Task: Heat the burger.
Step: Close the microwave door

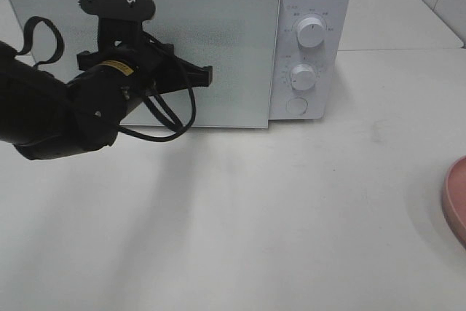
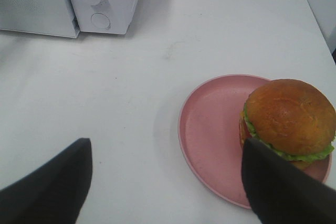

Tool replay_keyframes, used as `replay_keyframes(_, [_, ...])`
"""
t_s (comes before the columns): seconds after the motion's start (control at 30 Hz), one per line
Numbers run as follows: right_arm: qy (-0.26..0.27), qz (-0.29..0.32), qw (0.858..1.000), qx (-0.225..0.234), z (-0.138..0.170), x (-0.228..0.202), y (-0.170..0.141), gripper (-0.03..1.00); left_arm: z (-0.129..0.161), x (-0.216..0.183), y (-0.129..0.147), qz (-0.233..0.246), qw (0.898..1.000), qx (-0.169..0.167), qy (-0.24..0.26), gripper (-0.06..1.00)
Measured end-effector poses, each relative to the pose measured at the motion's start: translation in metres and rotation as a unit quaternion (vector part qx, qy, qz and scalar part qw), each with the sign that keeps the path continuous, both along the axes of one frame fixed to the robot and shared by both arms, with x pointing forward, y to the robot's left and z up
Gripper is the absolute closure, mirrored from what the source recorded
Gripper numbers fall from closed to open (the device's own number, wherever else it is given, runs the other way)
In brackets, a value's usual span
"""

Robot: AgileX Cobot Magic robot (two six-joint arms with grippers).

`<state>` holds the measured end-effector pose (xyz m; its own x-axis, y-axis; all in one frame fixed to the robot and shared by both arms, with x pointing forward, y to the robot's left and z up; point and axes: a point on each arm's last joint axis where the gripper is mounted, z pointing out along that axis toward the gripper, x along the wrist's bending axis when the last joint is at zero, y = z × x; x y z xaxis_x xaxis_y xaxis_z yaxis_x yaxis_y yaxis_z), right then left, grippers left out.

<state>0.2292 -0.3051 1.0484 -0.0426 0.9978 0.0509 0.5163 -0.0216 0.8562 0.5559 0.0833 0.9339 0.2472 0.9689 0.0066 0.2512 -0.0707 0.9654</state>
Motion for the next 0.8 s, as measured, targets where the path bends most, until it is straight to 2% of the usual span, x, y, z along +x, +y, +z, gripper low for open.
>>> replay_keyframes(0.3, [0.000, 0.000, 1.000, 0.000, 0.000, 0.000, 0.000, 0.21, -0.008, 0.011, -0.020, -0.021, 0.999, 0.007, 0.035, 0.94])
replay_keyframes(0.5, [0.000, 0.000, 1.000, 0.000, 0.000, 0.000, 0.000, 0.21, -0.007, 0.022, -0.023, -0.030, 0.998, 0.011, 0.055, 0.94])
replay_keyframes(0.67, [0.000, 0.000, 1.000, 0.000, 0.000, 0.000, 0.000, 0.21, -0.009, 0.023, -0.025, -0.039, 0.997, 0.022, 0.064, 0.94])
replay_keyframes(0.73, [0.000, 0.000, 1.000, 0.000, 0.000, 0.000, 0.000, 0.21, -0.008, 0.022, -0.027, -0.047, 0.996, 0.040, 0.061, 0.94])
replay_keyframes(0.8, [0.000, 0.000, 1.000, 0.000, 0.000, 0.000, 0.000, 0.21, -0.008, 0.021, -0.028, -0.048, 0.996, 0.044, 0.061, 0.94])
